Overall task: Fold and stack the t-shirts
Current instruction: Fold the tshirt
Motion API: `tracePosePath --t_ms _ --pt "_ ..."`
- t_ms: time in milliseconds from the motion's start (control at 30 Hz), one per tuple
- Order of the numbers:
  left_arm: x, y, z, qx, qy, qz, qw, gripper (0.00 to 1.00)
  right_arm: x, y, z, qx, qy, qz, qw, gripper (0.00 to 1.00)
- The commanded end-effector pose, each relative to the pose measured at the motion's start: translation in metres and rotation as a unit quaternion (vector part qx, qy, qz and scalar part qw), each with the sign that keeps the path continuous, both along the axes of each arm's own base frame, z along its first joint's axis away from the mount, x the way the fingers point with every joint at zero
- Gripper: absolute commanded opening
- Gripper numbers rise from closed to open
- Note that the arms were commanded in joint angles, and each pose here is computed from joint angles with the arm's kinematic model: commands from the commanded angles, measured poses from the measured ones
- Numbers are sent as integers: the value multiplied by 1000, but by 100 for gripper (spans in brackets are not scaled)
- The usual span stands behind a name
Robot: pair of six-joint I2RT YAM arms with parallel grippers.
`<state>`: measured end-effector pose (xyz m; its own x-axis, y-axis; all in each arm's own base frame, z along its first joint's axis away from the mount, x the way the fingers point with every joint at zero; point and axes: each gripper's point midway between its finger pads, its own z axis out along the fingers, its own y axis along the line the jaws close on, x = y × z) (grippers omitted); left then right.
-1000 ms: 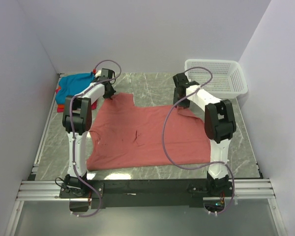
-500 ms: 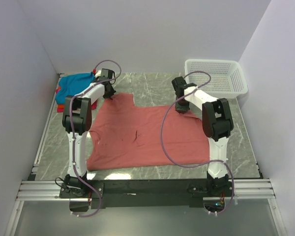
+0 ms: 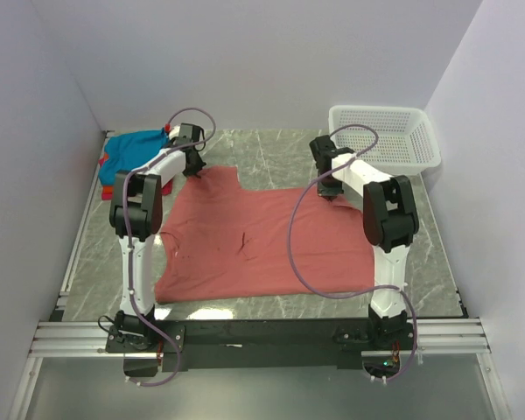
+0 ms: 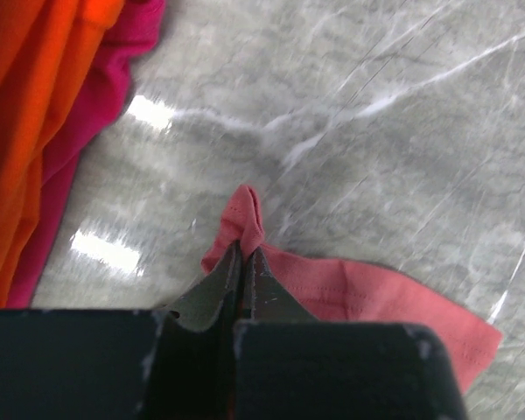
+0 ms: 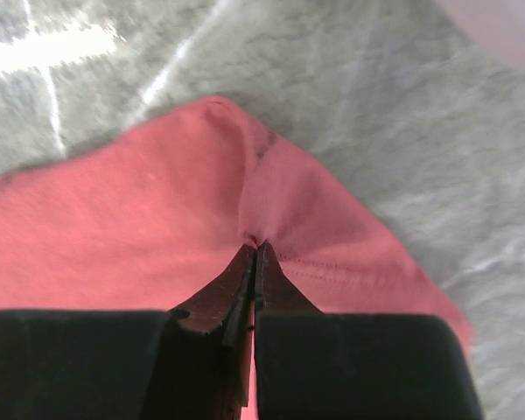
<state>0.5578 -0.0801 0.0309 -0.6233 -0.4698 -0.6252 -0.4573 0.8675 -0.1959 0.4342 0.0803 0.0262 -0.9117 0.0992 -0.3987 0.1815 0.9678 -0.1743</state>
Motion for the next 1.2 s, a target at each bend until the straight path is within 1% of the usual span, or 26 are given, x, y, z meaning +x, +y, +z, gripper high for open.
tracePosePath --t_ms 0,33,67,100,167,300,467,567,800,967,1000,1067,1167 --pt "3 2 51 -6 -55 4 998 0 0 -18 42 -31 -34 30 998 0" --pt "-4 1 46 -9 -51 0 999 0 -5 -22 50 -36 -36 24 998 0" --pt "-1 -2 54 -16 -69 -3 998 0 -7 -25 53 -42 -36 23 998 0" --pt "-8 -3 58 -22 -73 -7 997 0 -9 -24 59 -39 -38 33 998 0" --pt "-10 -3 73 -28 -91 -7 995 0 -12 -24 64 -36 -42 40 998 0" --pt "-22 2 79 -23 -88 0 996 1 -19 -22 77 -27 -51 62 996 0" --pt "-40 0 83 -35 -92 12 995 0 -34 -38 75 -71 -30 82 994 0" --pt "-55 -3 82 -44 -92 18 995 0 -40 -46 76 -90 -24 94 991 0" --pt "-95 -2 82 -38 -92 35 994 0 -48 -50 90 -97 -47 127 986 0" --pt "-116 -6 91 -49 -104 33 993 0 -59 -54 88 -99 -45 132 985 0" --pt "-122 -4 87 -48 -99 34 993 1 -59 -53 90 -97 -51 136 985 0" --pt "-131 -5 93 -53 -105 40 992 0 -68 -56 83 -102 -42 141 984 0" --pt "-151 -3 85 -59 -98 46 992 0 -75 -64 87 -116 -47 131 984 0"
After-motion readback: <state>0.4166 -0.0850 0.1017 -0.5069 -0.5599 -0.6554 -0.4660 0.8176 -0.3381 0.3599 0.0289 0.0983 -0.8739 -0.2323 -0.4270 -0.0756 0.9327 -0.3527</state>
